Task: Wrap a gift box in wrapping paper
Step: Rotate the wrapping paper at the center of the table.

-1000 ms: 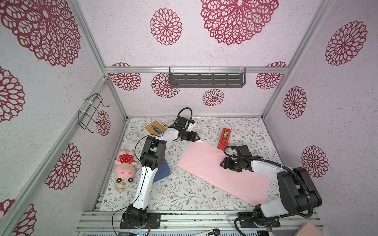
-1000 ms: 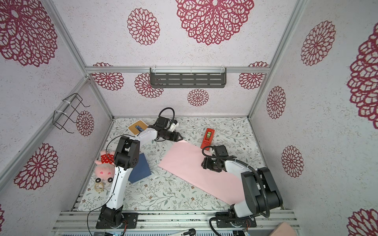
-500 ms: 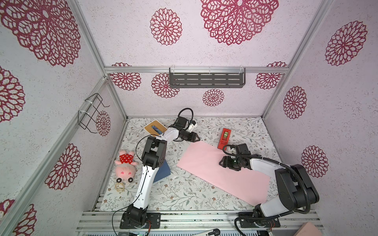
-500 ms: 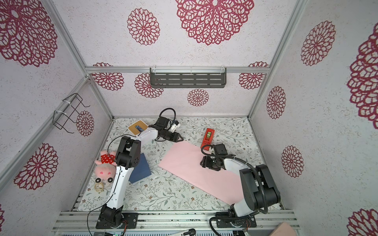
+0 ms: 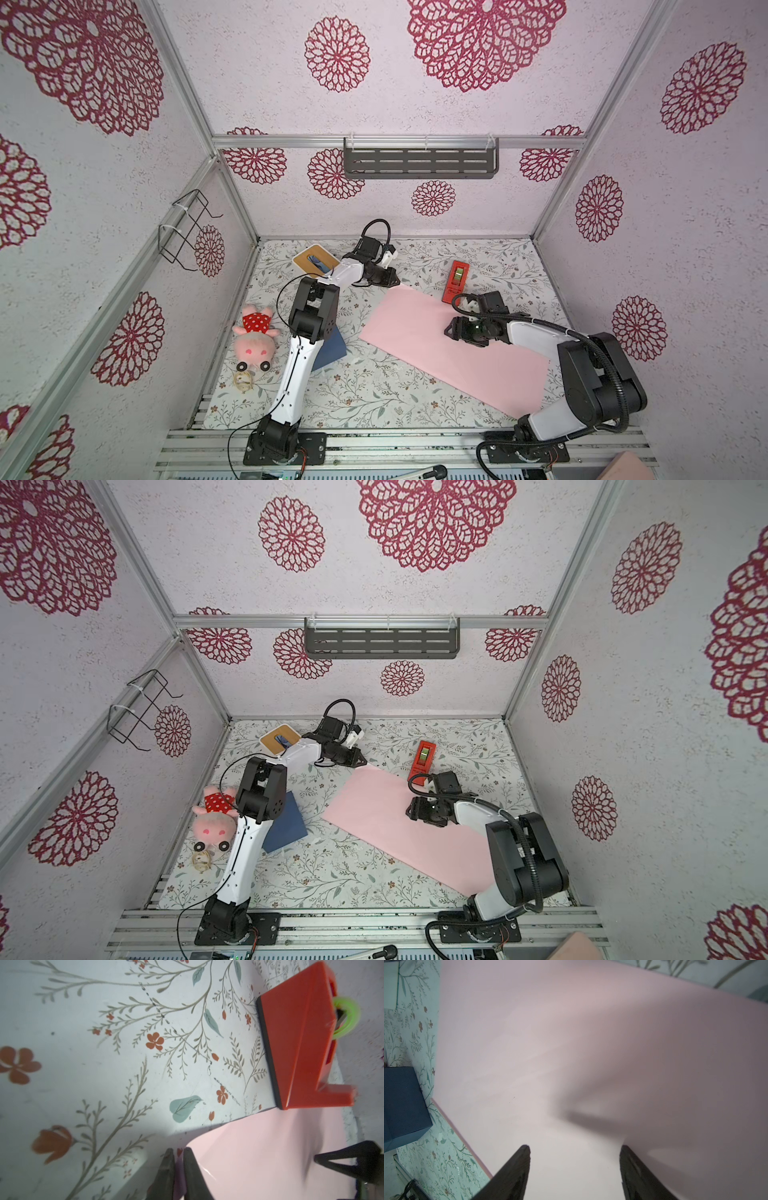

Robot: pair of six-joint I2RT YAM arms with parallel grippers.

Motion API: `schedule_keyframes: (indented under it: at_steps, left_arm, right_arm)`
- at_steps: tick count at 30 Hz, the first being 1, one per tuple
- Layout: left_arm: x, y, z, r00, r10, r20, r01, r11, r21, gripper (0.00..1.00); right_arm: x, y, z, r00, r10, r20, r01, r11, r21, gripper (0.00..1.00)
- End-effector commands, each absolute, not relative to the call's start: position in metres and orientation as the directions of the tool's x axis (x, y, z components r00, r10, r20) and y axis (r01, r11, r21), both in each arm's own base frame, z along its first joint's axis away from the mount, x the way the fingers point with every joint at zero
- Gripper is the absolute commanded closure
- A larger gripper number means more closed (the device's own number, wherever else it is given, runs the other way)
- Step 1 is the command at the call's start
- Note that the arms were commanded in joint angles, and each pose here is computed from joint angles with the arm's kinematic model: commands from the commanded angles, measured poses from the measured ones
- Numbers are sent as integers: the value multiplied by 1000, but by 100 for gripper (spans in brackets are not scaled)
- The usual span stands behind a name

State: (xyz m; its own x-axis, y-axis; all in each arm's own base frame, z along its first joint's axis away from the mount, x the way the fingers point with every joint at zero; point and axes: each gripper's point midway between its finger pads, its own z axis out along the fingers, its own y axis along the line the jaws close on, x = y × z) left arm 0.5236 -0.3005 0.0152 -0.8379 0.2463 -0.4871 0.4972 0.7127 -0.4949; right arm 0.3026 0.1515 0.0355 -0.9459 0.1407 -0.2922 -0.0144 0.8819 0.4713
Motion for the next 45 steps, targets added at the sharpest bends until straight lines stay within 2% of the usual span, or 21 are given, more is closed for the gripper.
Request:
schedule_keyframes:
  at_steps: [1,3,8,12,18,32,38,41,45]
  left_arm:
    - [526,-292,10,-850,231,-474,469,743,-478,94]
    - [524,-289,17,-859,206,-469,448,747,-491,100]
    - [499,-266,37,-887,103,-451,350,787,-508,100]
    - [474,-237,39,-913,-23,-408,206,836,-508,100]
    - [456,-213,39,-900,-201,-387,47,838,-544,100]
    - [428,-162,30,-944,-99,-316,45,906,-421,100]
    - [425,-160,27,-948,-90,-307,49,908,-416,100]
    - [428,-163,33,-943,-98,-318,52,901,-431,91]
    - [440,-168,76,-902,-135,-409,83,878,-472,63]
  right_arm:
    - [306,151,50,-943,132,-306,-25,888,459,29]
    - [307,145,57,-938,120,-326,-33,903,429,28]
    - [311,127,77,-925,127,-359,-26,919,392,27]
    - [319,114,88,-908,162,-385,-3,919,394,27]
    - [330,122,80,-912,177,-371,0,903,430,28]
    - [327,146,73,-921,147,-361,-37,889,457,29]
    - [326,157,72,-924,137,-358,-51,881,470,29]
    - [326,162,71,-925,128,-358,-62,879,473,30]
    - [327,173,80,-912,105,-396,-107,872,477,30]
